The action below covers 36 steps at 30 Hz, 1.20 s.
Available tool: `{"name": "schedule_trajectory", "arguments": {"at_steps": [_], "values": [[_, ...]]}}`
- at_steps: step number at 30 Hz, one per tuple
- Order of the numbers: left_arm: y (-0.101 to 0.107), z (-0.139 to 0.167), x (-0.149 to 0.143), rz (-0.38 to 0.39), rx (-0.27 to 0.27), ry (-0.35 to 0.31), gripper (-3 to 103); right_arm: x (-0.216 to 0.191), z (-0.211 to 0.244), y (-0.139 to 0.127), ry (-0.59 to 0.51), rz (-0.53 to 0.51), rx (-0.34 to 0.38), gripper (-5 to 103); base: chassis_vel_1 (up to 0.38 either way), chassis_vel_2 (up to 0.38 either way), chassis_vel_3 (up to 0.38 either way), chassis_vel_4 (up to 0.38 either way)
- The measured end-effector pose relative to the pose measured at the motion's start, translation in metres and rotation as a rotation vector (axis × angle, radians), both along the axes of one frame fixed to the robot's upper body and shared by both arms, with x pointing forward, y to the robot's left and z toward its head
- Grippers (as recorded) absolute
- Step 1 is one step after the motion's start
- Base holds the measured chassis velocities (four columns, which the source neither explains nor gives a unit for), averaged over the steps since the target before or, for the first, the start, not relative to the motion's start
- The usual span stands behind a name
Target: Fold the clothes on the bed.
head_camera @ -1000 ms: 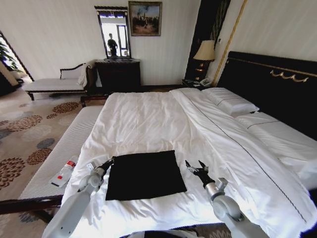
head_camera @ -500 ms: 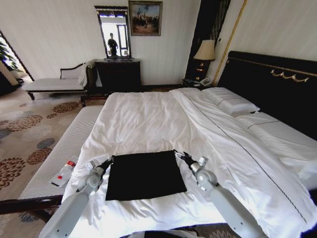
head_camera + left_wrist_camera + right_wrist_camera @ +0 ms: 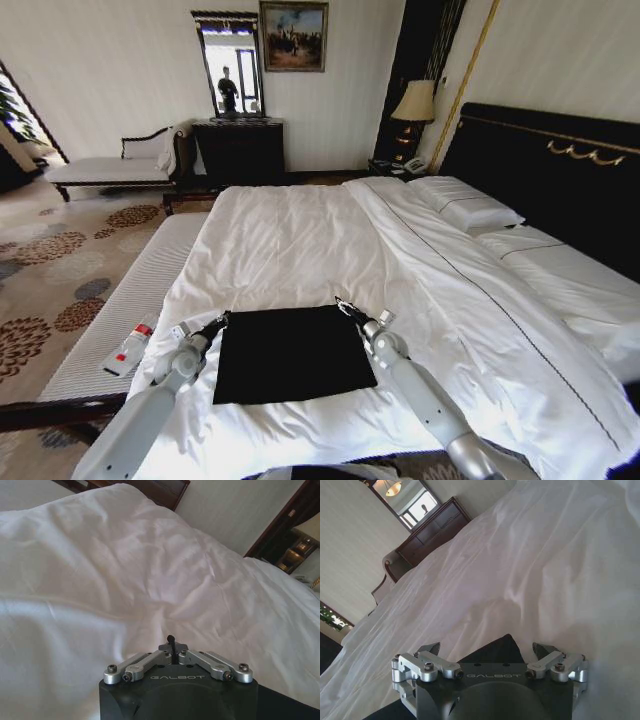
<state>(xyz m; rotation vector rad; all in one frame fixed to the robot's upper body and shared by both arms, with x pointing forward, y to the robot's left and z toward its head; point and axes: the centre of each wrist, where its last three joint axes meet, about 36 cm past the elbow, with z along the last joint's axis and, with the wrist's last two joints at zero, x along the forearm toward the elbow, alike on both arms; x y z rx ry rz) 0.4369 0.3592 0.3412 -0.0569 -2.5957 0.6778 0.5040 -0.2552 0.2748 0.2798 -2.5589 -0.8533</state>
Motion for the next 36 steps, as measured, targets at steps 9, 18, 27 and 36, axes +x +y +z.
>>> {"name": "schedule_trajectory", "arguments": {"at_steps": [9,18,27,36], "values": [[0.001,0.001,-0.003,-0.001,0.001,0.002,1,-0.002,-0.005,-0.002,0.002,0.010,0.000,83,0.000,0.000,0.000,0.000],[0.001,0.002,-0.003,-0.002,0.001,-0.001,1,-0.006,-0.007,-0.005,0.002,0.009,-0.002,55,0.000,0.000,0.000,0.000],[0.001,0.005,-0.004,-0.001,0.006,-0.001,1,-0.010,-0.010,-0.006,-0.014,0.020,0.007,22,0.000,0.000,0.000,0.000],[0.000,0.007,-0.009,0.004,0.006,-0.002,1,-0.012,-0.007,-0.007,-0.031,0.023,0.008,1,0.000,0.000,0.000,0.000]]}}
